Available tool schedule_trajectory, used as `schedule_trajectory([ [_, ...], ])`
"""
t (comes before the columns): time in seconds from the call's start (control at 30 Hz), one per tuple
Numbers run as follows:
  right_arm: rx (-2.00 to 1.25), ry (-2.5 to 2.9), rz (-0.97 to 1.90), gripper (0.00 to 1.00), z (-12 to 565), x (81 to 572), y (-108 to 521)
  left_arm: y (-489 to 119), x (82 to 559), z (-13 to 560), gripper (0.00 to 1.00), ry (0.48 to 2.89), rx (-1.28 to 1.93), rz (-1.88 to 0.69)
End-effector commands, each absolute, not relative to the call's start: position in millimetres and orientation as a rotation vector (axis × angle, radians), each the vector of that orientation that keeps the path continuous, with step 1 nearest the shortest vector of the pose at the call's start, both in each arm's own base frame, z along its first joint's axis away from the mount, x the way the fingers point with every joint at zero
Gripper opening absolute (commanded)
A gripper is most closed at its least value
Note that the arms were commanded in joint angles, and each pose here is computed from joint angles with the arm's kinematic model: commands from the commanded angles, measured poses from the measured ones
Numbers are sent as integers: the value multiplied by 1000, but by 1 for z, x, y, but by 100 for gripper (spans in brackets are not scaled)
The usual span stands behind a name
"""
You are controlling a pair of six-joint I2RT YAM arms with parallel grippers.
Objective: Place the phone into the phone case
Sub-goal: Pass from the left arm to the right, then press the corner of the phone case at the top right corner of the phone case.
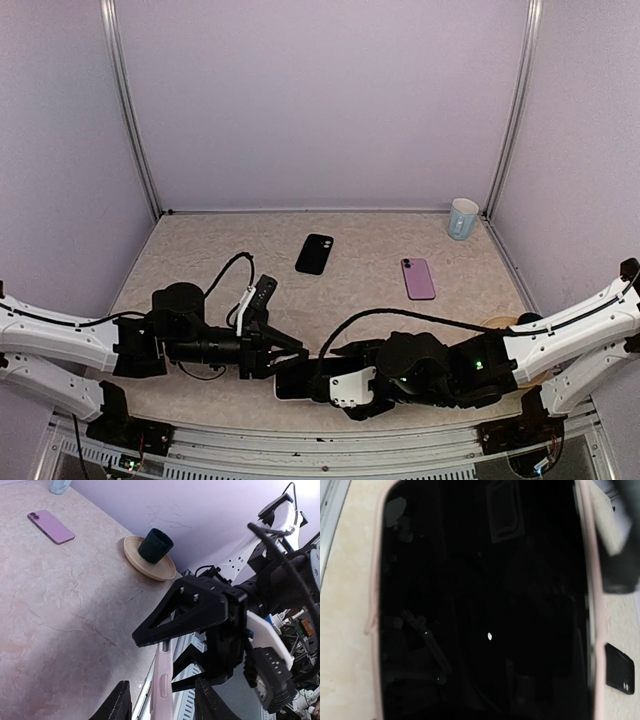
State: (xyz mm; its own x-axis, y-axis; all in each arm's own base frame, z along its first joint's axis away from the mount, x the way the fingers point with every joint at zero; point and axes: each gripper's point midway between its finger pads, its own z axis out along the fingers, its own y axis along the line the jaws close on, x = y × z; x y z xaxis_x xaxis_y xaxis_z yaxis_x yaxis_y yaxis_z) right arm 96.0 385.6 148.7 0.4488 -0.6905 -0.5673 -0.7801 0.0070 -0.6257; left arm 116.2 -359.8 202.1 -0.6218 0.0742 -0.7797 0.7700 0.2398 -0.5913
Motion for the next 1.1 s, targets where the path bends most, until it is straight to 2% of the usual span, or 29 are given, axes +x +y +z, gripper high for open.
schedule_trajectory([
  [0.0, -1649, 1268, 164, 53, 169, 93, 388, -361, 115, 184, 43, 1985, 822, -1375],
  [0.17, -1661, 1288, 152, 52, 163, 94, 383, -361, 115, 181, 35, 1998, 827, -1366],
  [0.3, -1675, 1297, 166, 52, 161, 91, 382, -361, 119, 181, 18, 1996, 816, -1336],
  [0.5, -1701, 1332, 221, 52, 154, 87, 383, -363, 123, 180, 0, 1984, 822, -1275],
  [0.93, -1694, 1354, 411, 51, 167, 75, 381, -356, 125, 170, 0, 1953, 845, -1103],
  [1.07, -1690, 1367, 454, 51, 169, 73, 381, -350, 125, 180, 10, 1898, 834, -1103],
])
